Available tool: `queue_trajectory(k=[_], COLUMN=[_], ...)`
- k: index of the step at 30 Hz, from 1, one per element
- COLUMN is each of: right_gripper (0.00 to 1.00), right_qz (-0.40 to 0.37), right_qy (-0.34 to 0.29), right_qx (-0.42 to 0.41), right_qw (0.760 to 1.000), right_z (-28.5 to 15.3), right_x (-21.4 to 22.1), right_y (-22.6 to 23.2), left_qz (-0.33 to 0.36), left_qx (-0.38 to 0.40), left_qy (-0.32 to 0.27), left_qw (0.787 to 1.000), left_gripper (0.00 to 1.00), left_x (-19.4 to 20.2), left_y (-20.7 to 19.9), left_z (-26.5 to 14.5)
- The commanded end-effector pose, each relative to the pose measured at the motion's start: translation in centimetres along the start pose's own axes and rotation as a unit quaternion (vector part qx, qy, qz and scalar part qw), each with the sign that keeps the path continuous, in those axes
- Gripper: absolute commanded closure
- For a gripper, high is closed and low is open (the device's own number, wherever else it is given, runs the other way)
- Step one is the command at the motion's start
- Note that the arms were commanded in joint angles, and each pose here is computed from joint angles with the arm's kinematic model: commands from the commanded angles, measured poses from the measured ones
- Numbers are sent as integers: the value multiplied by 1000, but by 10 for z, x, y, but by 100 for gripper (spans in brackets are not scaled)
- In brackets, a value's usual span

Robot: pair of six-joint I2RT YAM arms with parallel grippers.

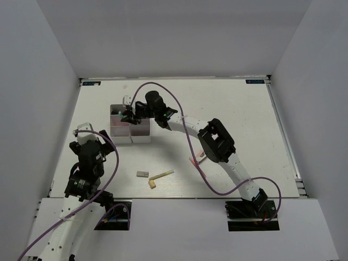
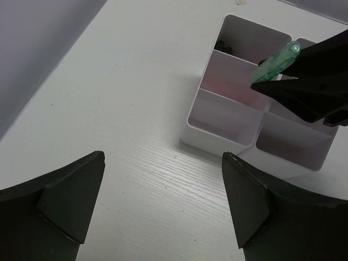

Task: Sort the stationery into containers
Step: Place the stationery in the storage box.

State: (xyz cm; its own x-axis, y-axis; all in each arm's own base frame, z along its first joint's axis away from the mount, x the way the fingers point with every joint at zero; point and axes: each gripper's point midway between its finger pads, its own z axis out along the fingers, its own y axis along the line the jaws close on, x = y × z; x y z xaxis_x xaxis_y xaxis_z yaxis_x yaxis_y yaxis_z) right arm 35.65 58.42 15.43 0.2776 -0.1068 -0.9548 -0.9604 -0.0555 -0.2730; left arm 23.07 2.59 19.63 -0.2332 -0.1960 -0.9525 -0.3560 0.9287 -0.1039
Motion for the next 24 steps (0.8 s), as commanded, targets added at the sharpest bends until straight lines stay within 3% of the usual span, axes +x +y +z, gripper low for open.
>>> queue_trajectory(k=[1,12,15,18,24], right_gripper=[100,99,75,62,54], right_qz=[-33,-50,-51,-53,-58], right_qy=[1,17,16,11,3], right_qx=[19,21,23,25,29], right_qw=[999,998,998,998,998], right_z=[1,-2,-5,-5,-5], right_x=[-1,6,5,1,-9], right_y=[-7,0,-1,-1,0], left_qz=[-8,-7,-10,-10,-8], left_qx=[-5,-5,-4,-6,-8], left_qy=[-6,-5,-8,-8,-7], left_qw=[1000,1000,1000,1000,1000], left_gripper=[2,2,2,2,2], left_x=[-1,0,-1,-1,-1], left_y=[2,2,2,2,3], left_z=[1,1,0,1,1])
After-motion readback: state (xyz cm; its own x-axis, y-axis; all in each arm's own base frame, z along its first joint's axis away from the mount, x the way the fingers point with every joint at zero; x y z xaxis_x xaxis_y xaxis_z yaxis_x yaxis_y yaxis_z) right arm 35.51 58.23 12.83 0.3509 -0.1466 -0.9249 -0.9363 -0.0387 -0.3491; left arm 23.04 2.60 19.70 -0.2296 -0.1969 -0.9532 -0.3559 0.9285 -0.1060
